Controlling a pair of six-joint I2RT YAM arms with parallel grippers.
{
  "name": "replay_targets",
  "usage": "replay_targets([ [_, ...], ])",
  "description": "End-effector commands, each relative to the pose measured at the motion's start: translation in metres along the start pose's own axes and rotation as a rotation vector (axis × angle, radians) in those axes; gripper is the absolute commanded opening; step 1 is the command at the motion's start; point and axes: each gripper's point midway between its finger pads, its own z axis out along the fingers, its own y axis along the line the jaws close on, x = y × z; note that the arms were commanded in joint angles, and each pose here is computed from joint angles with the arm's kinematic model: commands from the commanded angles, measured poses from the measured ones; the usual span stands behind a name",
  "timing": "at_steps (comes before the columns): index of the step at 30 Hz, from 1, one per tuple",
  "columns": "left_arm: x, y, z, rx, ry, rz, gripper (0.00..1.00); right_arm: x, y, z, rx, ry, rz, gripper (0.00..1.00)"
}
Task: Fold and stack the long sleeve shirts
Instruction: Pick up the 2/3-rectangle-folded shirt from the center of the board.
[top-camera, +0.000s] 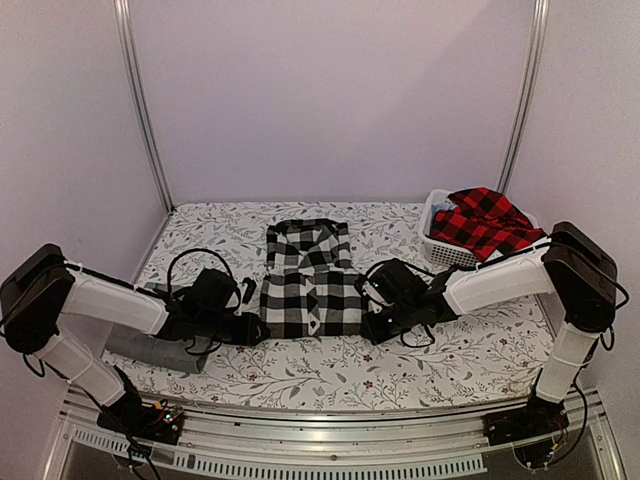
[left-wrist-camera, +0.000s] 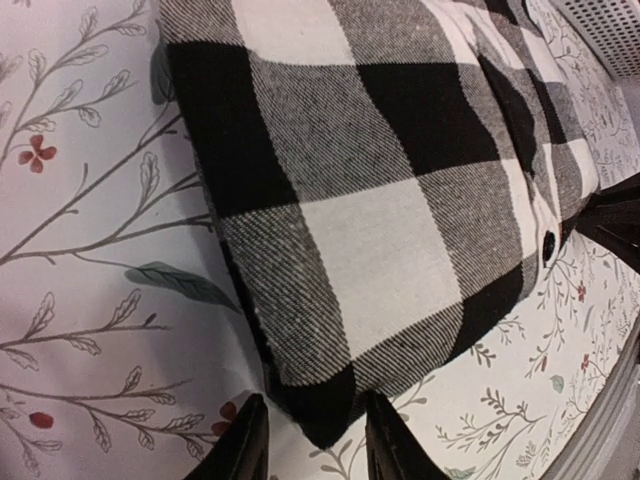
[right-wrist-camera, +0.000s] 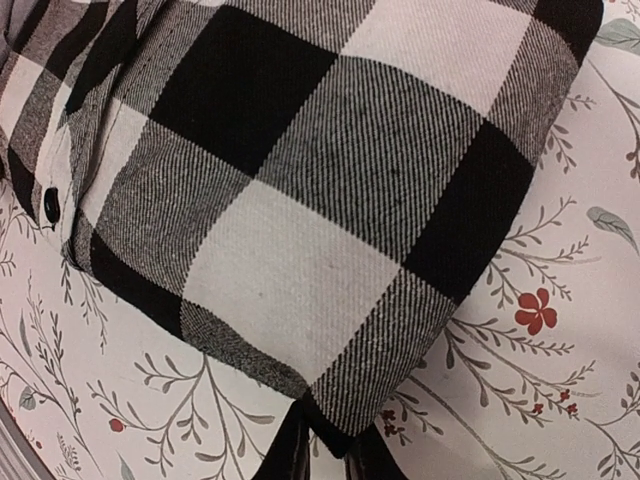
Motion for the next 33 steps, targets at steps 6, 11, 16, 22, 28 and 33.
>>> replay_targets([
  [6, 0.003, -0.011, 0.002, 0.022, 0.001, 0.032, 0.24, -0.009, 0.001, 0.002, 0.005, -0.011, 0.001, 0.08],
  [11, 0.003, -0.014, 0.001, 0.027, -0.003, 0.028, 0.05, -0.013, 0.003, -0.001, 0.004, -0.021, 0.006, 0.00],
  [16, -0.001, -0.021, -0.006, 0.043, -0.021, 0.025, 0.00, -0.015, 0.008, -0.010, -0.003, -0.030, 0.006, 0.00],
  [22, 0.002, -0.034, -0.027, 0.060, -0.003, 0.023, 0.00, -0.005, 0.026, -0.030, -0.025, -0.016, 0.008, 0.00],
  [28, 0.007, -0.050, -0.067, 0.071, 0.006, 0.013, 0.00, -0.004, 0.039, -0.071, -0.029, -0.045, 0.043, 0.00],
  [33, -0.006, -0.060, -0.094, 0.080, -0.036, -0.006, 0.00, -0.028, 0.050, -0.108, -0.059, -0.119, 0.069, 0.00],
])
